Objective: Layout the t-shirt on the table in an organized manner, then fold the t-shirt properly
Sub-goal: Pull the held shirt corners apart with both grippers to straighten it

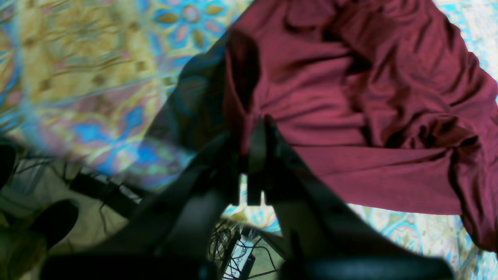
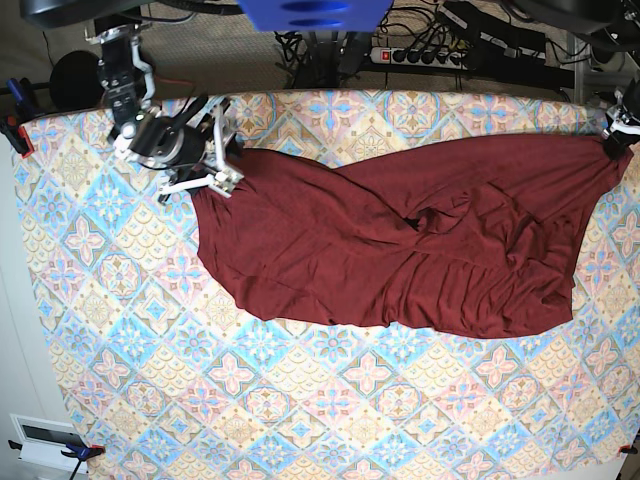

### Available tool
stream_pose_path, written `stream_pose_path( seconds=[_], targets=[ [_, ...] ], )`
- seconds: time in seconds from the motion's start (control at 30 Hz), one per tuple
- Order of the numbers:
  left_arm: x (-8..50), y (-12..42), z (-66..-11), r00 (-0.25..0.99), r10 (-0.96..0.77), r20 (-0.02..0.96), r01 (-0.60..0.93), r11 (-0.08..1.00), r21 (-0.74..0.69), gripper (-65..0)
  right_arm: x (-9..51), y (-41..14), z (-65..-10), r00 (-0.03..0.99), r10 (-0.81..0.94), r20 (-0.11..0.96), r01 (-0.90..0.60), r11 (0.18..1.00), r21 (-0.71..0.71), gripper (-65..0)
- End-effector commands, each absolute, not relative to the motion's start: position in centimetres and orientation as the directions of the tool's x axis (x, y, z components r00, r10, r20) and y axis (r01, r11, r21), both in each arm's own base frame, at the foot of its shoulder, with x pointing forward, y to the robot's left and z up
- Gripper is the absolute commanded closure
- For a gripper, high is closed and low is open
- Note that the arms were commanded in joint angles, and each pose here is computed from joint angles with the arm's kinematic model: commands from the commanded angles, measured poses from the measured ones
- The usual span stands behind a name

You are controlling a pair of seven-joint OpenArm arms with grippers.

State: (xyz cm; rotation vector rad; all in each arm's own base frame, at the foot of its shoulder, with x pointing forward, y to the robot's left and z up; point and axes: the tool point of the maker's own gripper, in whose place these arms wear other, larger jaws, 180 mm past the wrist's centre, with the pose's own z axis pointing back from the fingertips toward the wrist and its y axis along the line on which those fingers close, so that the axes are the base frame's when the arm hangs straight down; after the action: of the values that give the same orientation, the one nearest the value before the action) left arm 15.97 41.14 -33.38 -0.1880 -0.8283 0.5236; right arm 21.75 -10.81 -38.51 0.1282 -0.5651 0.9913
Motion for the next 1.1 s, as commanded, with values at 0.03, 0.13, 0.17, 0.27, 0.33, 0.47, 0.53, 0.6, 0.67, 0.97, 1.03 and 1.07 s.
stream_pose_path(
  seconds=[0.03, 0.13, 0.17, 0.27, 0.33, 0.47, 0.53, 0.6, 0.67, 0.97, 1.03, 1.07],
  targets=[
    [16.5, 41.9, -32.0, 0.543, 0.483, 0.687, -0.356, 0.874, -0.332, -0.1, 22.9, -10.0, -37.5, 0.341, 0.778, 0.528, -0.829, 0.514, -0.221, -23.8],
    [16.5, 41.9, -32.1, 0.542, 0.486, 0.686, -0.357, 0.872, -0.336, -0.1, 22.5, -8.9, -37.9, 0.28, 0.812, 0.511, -0.851, 0.457, -0.26, -23.8],
    [16.5, 41.9, -32.1, 0.54, 0.487, 0.686, -0.358, 0.871, -0.336, -0.1, 22.4, -8.6, -38.0, 0.263, 0.819, 0.51, -0.856, 0.442, -0.27, -23.8],
    [16.6, 42.0, -32.1, 0.538, 0.486, 0.689, -0.357, 0.872, -0.335, -0.1, 22.2, -8.2, -38.1, 0.235, 0.831, 0.503, -0.864, 0.416, -0.283, -23.8],
    [16.6, 42.0, -32.0, 0.539, 0.484, 0.689, -0.357, 0.872, -0.334, -0.1, 22.0, -8.2, -38.3, 0.229, 0.837, 0.497, -0.869, 0.406, -0.282, -23.8],
    [16.8, 42.3, -31.7, 0.542, 0.472, 0.695, -0.352, 0.879, -0.322, -0.1, 22.1, -8.9, -38.9, 0.241, 0.843, 0.482, -0.871, 0.407, -0.276, -23.8],
    [16.8, 42.4, -31.5, 0.541, 0.47, 0.697, -0.351, 0.88, -0.32, -0.1, 21.9, -9.3, -39.7, 0.261, 0.845, 0.467, -0.874, 0.413, -0.258, -23.9],
    [16.8, 42.4, -31.5, 0.542, 0.468, 0.698, -0.35, 0.881, -0.319, -0.1, 21.6, -9.8, -40.6, 0.285, 0.846, 0.45, -0.874, 0.422, -0.24, -23.9],
    [16.9, 42.4, -31.5, 0.541, 0.468, 0.699, -0.35, 0.881, -0.319, -0.1, 21.5, -9.9, -41.0, 0.289, 0.848, 0.445, -0.877, 0.421, -0.231, -23.8],
    [17.0, 43.0, -31.8, 0.56, 0.441, 0.701, -0.365, 0.891, -0.27, -0.1, 22.2, -11.7, -41.0, 0.333, 0.838, 0.431, -0.853, 0.463, -0.242, -18.7],
    [17.0, 43.1, -31.7, 0.559, 0.441, 0.703, -0.365, 0.891, -0.269, -0.1, 22.2, -12.8, -41.8, 0.37, 0.833, 0.412, -0.842, 0.488, -0.231, -15.6],
    [17.0, 43.1, -31.7, 0.559, 0.441, 0.703, -0.365, 0.891, -0.269, -0.1, 22.1, -13.3, -42.1, 0.383, 0.831, 0.404, -0.838, 0.496, -0.225, -14.6]
  ],
)
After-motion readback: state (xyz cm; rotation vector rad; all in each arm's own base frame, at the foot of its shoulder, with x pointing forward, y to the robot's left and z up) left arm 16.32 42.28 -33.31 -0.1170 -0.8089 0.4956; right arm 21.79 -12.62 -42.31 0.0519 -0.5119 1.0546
